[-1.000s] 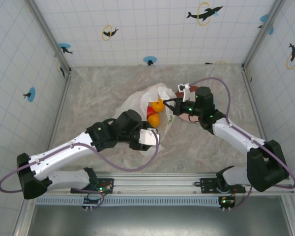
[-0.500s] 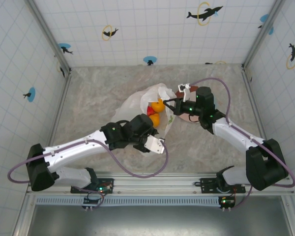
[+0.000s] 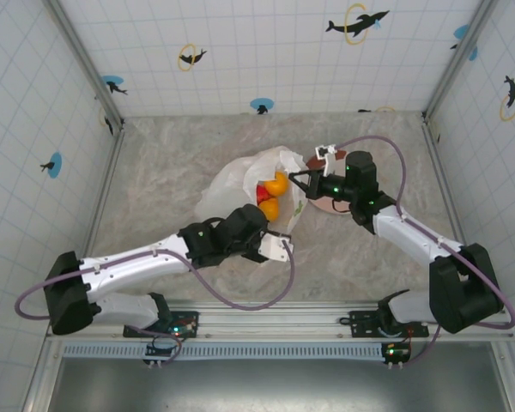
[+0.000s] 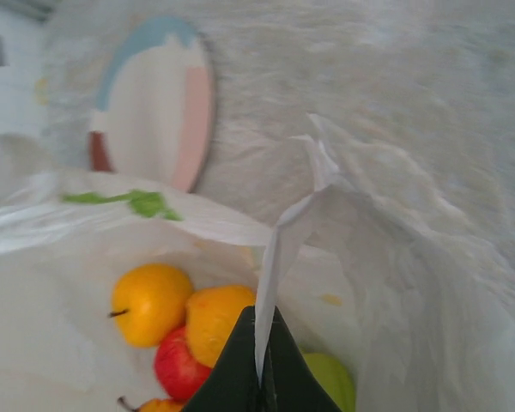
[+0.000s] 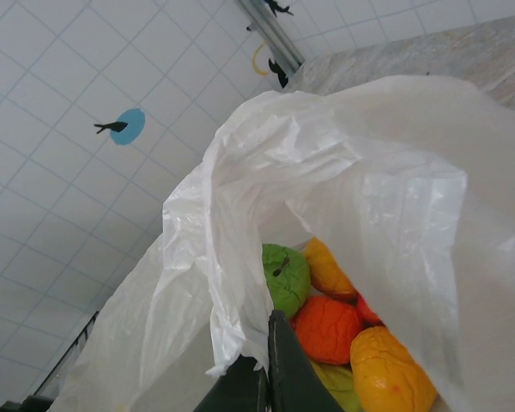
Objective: Place the fruits into the plastic bag
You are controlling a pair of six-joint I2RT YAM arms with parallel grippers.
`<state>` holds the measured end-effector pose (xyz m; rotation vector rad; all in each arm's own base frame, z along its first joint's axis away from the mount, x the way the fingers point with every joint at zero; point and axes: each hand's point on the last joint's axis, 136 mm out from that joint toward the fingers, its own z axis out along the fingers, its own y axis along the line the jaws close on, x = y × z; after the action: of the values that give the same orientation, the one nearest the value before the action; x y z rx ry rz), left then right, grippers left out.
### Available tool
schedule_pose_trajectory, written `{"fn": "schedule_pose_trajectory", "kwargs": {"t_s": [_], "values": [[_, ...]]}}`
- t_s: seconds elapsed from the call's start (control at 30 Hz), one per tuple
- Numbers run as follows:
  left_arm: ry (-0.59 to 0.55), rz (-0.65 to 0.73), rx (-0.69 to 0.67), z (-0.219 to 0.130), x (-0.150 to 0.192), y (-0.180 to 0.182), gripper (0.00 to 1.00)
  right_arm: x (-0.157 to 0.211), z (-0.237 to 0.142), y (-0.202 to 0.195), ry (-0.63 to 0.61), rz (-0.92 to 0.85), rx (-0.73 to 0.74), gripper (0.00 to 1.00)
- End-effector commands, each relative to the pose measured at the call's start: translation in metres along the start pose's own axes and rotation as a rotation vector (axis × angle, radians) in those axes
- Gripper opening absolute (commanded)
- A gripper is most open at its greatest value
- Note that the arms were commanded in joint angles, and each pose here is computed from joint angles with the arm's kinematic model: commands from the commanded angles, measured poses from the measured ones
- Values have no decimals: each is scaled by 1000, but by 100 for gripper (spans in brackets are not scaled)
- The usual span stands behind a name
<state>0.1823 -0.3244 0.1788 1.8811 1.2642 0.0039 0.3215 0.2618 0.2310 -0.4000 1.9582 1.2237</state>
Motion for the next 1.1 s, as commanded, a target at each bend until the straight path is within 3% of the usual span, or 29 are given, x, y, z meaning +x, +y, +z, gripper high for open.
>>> {"fn": "schedule_pose_trajectory", "kwargs": {"t_s": [0.0,0.13,0.33,0.67,0.8,1.07], "values": [[-119,-245,-328,-28,-13,75,0,-46,-11,17,-150,-56,3,0],[-239,-479,-512,-67,-6,132,0,-80,-22,22,-280,-77,48,0],[-315,-771,-792,-131,41,207,0,-129,-40,35,-455,-109,91,0],[-410,-1083,-1091,-214,104,290,0,-198,-54,70,-626,-184,58,0],[-425,-1169,-1139,-227,131,308,0,-216,-53,73,-658,-216,73,0],[-418,-1199,-1157,-215,149,331,0,-241,-34,66,-662,-243,62,0]]}}
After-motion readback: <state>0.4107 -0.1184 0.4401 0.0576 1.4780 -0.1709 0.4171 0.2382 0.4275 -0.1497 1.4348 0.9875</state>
